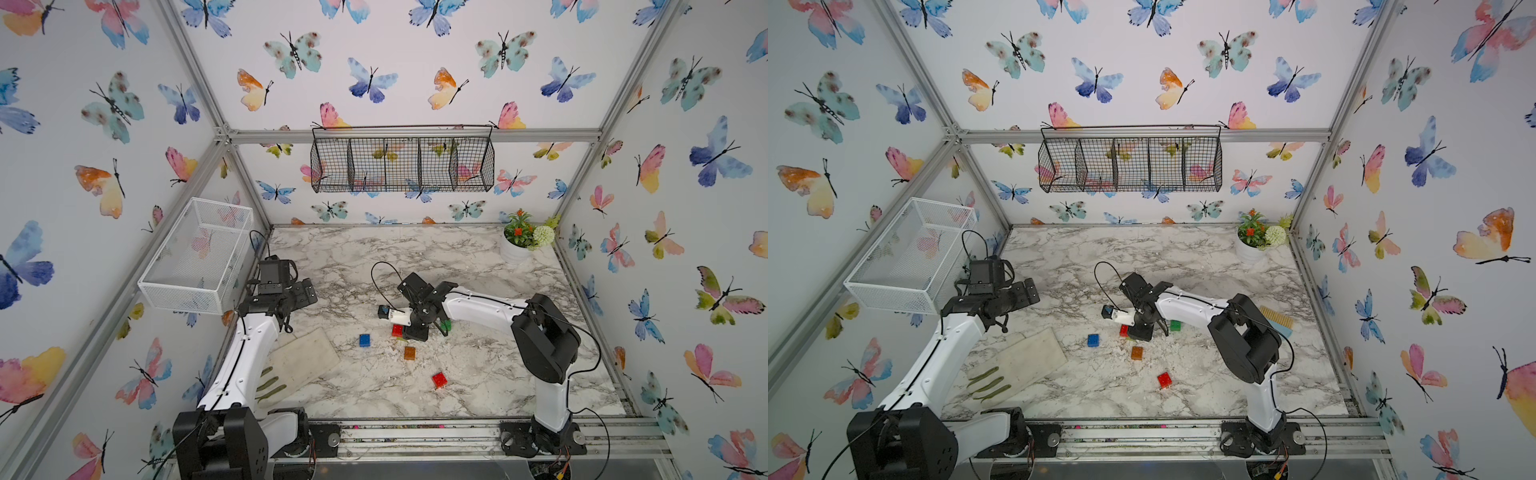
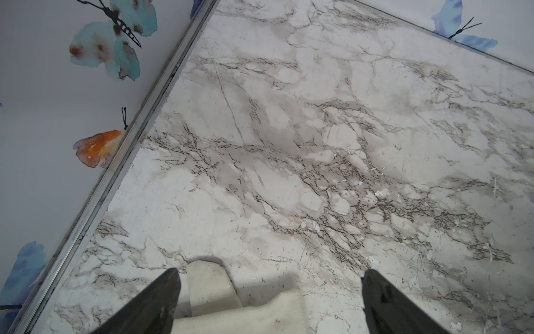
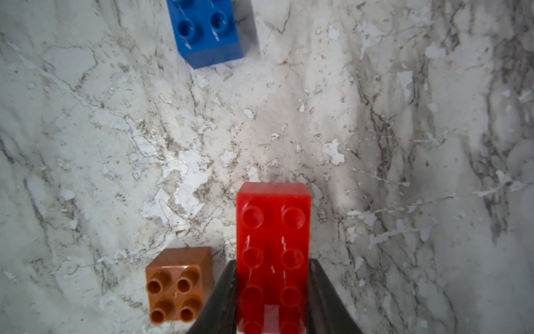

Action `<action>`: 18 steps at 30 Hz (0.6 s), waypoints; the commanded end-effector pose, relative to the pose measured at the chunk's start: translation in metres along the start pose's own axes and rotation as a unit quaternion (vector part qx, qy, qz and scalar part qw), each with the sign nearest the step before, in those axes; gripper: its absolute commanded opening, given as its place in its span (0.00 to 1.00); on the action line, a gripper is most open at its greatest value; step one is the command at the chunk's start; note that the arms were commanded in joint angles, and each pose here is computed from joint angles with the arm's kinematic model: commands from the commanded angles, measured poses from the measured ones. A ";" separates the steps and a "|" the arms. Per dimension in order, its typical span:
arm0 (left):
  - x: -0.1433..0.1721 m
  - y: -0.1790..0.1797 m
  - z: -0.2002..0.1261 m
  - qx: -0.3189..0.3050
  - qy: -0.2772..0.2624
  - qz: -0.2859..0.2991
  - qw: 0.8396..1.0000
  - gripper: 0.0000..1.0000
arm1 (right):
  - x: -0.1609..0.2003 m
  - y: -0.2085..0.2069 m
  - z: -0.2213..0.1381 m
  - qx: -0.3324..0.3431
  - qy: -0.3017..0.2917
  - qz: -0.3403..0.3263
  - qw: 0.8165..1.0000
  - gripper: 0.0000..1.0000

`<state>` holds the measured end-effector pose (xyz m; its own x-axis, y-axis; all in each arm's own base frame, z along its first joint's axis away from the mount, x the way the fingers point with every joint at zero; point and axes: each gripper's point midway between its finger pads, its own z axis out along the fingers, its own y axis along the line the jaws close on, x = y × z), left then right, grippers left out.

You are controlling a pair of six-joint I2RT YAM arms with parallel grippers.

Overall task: Assemble the letter v with lego
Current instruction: Assemble the lego brick with the lego brick.

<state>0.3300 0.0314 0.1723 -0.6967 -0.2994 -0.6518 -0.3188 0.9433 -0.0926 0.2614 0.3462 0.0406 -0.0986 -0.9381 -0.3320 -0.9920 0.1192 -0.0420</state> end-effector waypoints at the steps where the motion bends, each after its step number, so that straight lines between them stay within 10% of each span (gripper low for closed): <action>1: 0.006 0.006 0.001 -0.013 0.011 0.004 1.000 0.98 | 0.056 0.017 0.020 -0.031 0.123 0.043 0.991 0.02; 18: 0.006 0.006 0.001 -0.014 0.009 0.004 1.000 0.98 | 0.047 0.008 0.010 0.028 0.083 0.040 0.995 0.02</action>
<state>0.3298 0.0317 0.1722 -0.6970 -0.2990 -0.6517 -0.3197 0.9432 -0.0907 0.2610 0.3388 0.0418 -0.1805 -0.9306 -0.3184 -0.9738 0.2145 -0.0750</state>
